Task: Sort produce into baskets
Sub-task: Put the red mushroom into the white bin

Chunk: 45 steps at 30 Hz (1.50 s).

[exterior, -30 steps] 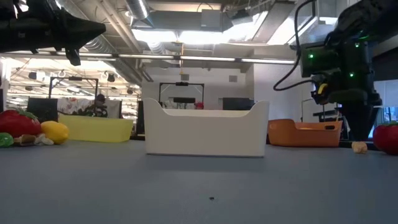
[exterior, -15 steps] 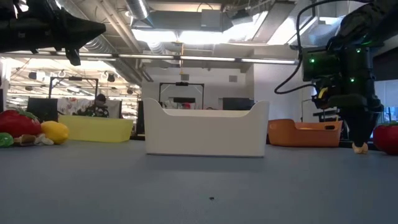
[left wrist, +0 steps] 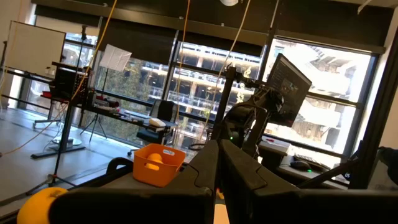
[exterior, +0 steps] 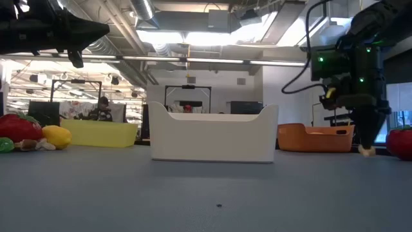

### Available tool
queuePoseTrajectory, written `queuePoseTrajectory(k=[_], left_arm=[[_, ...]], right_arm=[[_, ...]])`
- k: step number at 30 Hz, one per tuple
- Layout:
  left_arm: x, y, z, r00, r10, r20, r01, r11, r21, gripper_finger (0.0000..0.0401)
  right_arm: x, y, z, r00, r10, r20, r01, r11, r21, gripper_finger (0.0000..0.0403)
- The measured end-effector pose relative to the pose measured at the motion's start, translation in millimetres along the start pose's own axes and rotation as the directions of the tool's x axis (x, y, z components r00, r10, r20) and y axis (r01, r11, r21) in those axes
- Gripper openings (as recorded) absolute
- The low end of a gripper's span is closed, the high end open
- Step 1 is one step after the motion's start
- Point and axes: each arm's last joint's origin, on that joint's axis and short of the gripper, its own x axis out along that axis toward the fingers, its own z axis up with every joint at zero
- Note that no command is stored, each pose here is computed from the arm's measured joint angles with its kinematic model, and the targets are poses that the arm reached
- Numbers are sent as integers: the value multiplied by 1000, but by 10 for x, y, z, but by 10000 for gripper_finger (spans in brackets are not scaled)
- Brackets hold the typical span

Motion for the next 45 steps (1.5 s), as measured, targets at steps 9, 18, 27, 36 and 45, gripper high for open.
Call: queuePoseTrajectory(k=[9, 18, 27, 36, 45], left_arm=[[0, 0, 0, 1000, 1, 0, -1, 1000, -5, 13], [0, 1, 0, 1000, 3, 1, -3, 1000, -6, 13], [0, 1, 0, 1000, 3, 0, -3, 1000, -6, 13], [0, 1, -1, 1000, 3, -1, -3, 1000, -1, 13], [0, 1, -1, 1000, 4, 0, -4, 1000, -1, 13]], right_arm=[[-329, 231, 193, 987, 84, 140, -69, 992, -109, 40], [-638, 689, 300, 885, 303, 352, -201, 933, -297, 40], [-769, 988, 372, 723, 487, 490, -275, 853, -443, 40], [-620, 1334, 482, 632, 580, 513, -267, 785, -559, 40], [-426, 1483, 525, 644, 586, 491, -254, 770, -585, 62]])
